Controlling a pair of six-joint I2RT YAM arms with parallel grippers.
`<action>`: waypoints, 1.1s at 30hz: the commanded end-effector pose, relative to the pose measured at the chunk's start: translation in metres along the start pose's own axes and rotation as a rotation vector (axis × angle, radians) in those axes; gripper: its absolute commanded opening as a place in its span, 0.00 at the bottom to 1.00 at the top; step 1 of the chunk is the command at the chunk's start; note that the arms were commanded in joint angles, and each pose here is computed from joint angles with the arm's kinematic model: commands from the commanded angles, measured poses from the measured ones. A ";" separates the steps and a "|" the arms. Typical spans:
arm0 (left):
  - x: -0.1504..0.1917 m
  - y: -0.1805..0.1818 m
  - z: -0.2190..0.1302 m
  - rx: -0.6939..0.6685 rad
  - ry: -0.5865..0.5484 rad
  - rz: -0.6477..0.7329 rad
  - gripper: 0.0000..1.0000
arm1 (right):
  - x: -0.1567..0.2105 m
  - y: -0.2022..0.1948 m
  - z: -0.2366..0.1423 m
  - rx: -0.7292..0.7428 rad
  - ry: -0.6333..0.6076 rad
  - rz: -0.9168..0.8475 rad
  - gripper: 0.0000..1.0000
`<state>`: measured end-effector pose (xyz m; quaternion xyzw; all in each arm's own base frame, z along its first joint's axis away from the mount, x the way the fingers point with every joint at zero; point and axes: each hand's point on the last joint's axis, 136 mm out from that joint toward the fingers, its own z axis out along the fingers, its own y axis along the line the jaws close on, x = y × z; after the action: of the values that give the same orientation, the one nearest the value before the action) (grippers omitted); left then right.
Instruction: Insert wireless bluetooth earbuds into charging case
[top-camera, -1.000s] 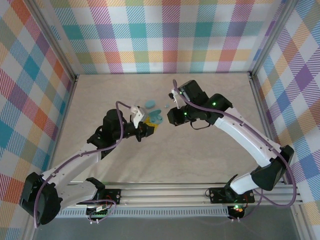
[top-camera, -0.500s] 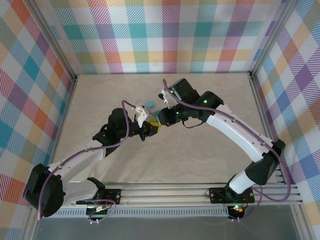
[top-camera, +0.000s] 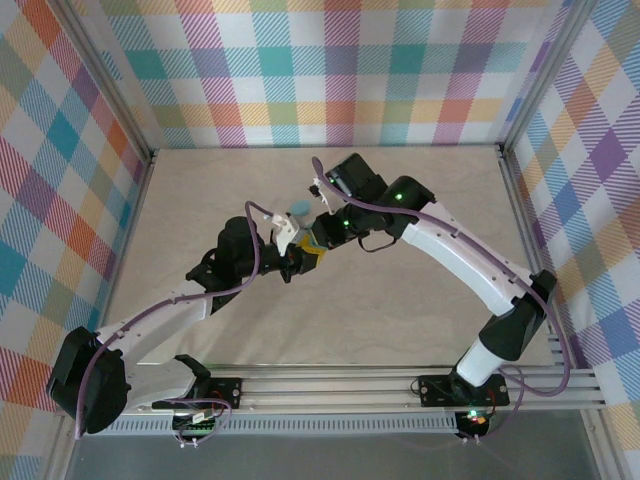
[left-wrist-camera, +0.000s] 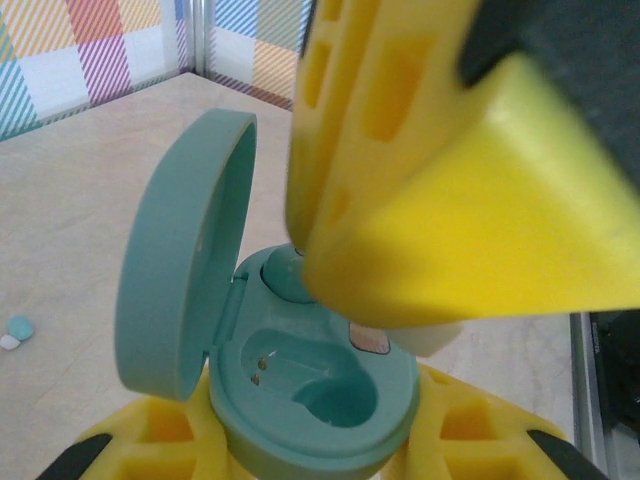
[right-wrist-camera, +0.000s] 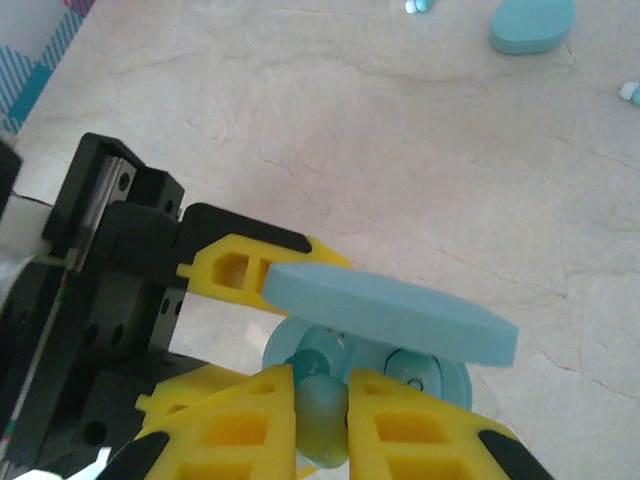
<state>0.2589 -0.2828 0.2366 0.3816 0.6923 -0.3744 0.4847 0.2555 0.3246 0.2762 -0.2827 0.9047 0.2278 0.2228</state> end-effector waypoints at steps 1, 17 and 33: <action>-0.028 -0.011 -0.001 0.039 -0.072 0.054 0.00 | -0.001 0.001 0.000 0.020 0.008 -0.024 0.16; -0.034 -0.011 -0.007 0.019 -0.091 0.058 0.00 | 0.013 0.003 0.017 0.023 0.062 -0.001 0.21; -0.030 -0.013 -0.007 0.029 -0.085 0.040 0.00 | 0.004 -0.009 0.016 0.090 -0.007 0.004 0.16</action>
<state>0.2562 -0.2819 0.2314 0.3778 0.7030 -0.3732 0.4731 0.2597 0.3323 0.2569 -0.2770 0.9106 0.2092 0.2242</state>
